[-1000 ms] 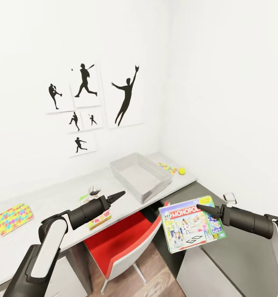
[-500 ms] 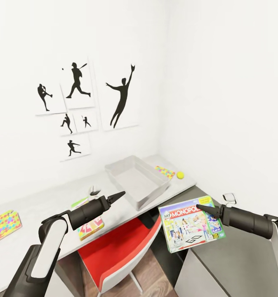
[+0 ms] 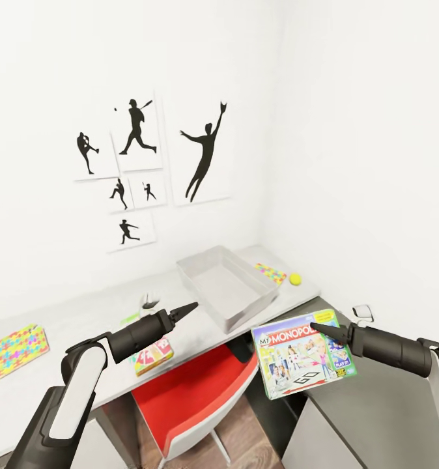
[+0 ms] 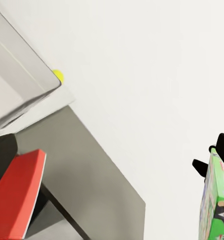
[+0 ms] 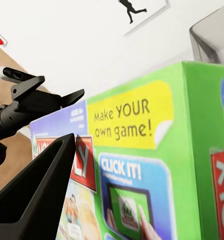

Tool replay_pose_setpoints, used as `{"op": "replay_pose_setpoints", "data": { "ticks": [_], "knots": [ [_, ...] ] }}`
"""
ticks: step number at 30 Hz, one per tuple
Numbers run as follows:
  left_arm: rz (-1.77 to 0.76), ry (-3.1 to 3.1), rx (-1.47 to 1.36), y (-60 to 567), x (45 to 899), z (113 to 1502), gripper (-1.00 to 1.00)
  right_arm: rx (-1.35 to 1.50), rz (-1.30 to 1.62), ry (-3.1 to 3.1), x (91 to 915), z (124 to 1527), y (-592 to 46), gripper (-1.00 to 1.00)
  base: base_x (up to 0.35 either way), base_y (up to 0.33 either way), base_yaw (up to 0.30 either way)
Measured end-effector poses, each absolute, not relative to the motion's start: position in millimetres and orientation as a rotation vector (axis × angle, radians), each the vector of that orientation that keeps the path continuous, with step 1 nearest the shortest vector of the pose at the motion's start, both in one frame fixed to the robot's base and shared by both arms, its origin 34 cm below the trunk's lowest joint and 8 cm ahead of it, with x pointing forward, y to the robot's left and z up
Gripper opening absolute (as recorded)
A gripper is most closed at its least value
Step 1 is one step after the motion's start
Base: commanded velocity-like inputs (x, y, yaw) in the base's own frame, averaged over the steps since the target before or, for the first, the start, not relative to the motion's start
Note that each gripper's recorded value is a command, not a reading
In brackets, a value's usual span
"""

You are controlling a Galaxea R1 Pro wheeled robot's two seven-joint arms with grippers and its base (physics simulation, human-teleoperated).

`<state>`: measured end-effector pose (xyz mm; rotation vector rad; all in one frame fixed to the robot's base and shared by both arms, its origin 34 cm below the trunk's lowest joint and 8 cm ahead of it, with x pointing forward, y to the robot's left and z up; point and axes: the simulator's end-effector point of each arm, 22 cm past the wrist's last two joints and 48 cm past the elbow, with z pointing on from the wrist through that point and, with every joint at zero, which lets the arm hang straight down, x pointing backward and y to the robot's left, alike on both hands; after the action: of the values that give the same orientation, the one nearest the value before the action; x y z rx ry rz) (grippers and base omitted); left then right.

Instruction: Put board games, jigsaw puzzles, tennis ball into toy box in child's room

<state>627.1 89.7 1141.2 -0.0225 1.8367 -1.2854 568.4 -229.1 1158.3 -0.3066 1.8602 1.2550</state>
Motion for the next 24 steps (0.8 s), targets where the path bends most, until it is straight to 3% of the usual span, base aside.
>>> {"op": "replay_pose_setpoints", "data": {
  "ticks": [24],
  "knots": [
    [-1.289, 1.834, -0.014, 88.0, 625.7, 1142.1, 1.0, -0.31, 1.254, 1.859, 569.2, 1159.1, -228.4, -1.0, 0.0, 0.0, 0.187]
  ]
}}
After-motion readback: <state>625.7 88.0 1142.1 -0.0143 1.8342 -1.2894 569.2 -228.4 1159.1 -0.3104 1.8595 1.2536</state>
